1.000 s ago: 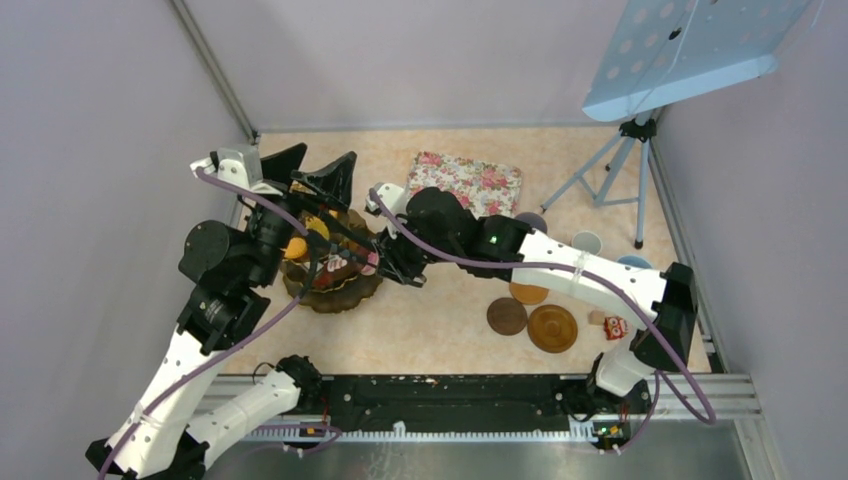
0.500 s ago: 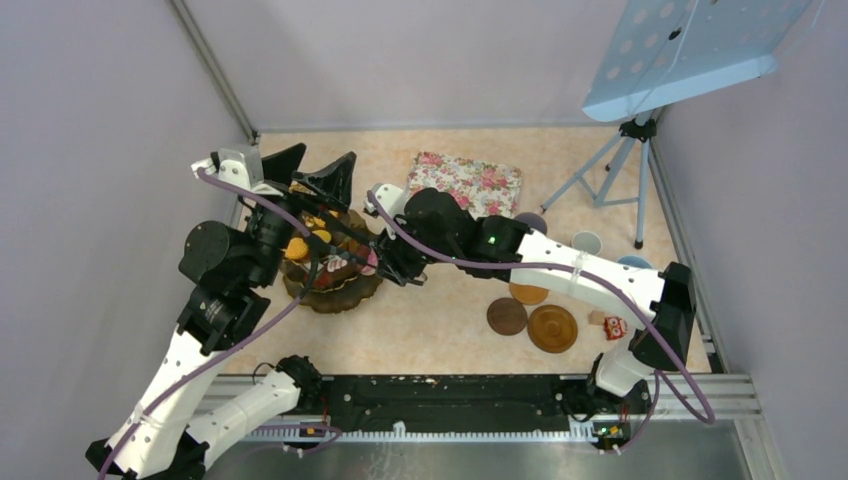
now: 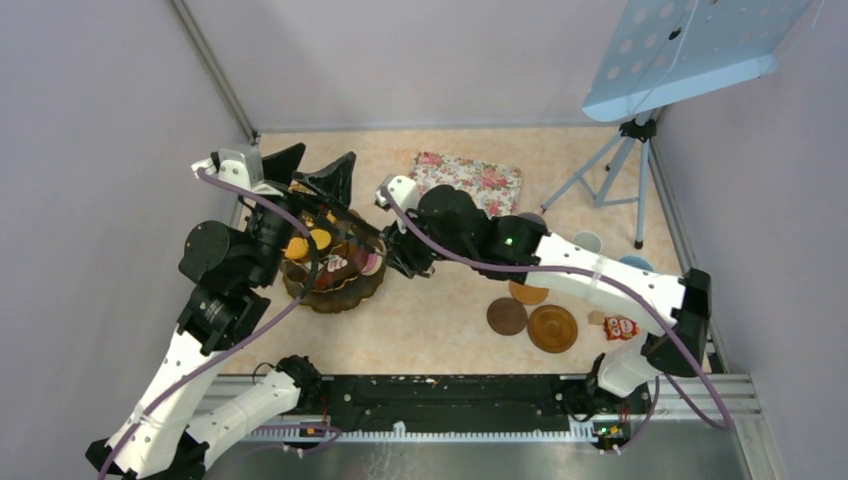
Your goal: Serve the afternoon tea
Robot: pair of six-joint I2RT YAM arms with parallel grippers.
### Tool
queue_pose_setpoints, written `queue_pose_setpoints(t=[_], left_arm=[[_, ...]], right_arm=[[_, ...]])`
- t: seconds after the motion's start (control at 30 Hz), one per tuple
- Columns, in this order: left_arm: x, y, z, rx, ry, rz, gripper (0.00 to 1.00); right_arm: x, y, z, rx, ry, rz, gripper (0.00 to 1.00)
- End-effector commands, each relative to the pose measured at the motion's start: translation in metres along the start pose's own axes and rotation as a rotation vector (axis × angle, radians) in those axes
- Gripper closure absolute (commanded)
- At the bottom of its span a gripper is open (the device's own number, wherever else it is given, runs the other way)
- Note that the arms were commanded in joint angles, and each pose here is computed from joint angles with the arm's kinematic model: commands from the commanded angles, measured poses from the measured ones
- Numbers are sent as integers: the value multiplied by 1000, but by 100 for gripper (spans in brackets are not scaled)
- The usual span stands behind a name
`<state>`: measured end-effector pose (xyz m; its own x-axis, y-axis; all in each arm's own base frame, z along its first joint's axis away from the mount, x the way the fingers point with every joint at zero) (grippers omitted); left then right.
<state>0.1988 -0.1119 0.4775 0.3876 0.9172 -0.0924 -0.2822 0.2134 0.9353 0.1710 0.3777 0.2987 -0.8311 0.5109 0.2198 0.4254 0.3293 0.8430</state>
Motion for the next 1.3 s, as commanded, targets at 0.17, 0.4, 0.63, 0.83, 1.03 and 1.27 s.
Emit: queue_pose_setpoints(t=[0.17, 0.4, 0.63, 0.83, 1.03, 1.27], left_arm=[[6, 11, 1, -67, 29, 41, 1], [8, 3, 3, -70, 34, 80, 1], [5, -8, 0, -63, 3, 93, 1], [-1, -15, -4, -62, -53, 95, 1], [-7, -20, -7, -68, -92, 81, 1], [-8, -23, -8, -66, -102, 70, 1]], right_arm=[[-29, 35, -90, -324, -253, 20, 63], [-102, 1, -81, -276, -553, 187, 65], [-180, -20, -22, -174, -746, 367, 65], [-230, -38, 47, -98, -884, 473, 63], [-263, -47, 100, -81, -898, 582, 62], [-286, -60, 134, -61, -928, 606, 57]])
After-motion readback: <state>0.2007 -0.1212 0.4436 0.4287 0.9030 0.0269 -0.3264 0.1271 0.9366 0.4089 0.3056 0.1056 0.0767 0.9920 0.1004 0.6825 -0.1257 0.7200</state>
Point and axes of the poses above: each gripper's point midway between its finger pads, its own z axis out along the fingers, its own x axis along the line the jaws close on, y = z × x, the point moved 5 cm from there along -z, back along the fingers, and after that the axes turned 8 degrees about z, right-handed, at the moved point
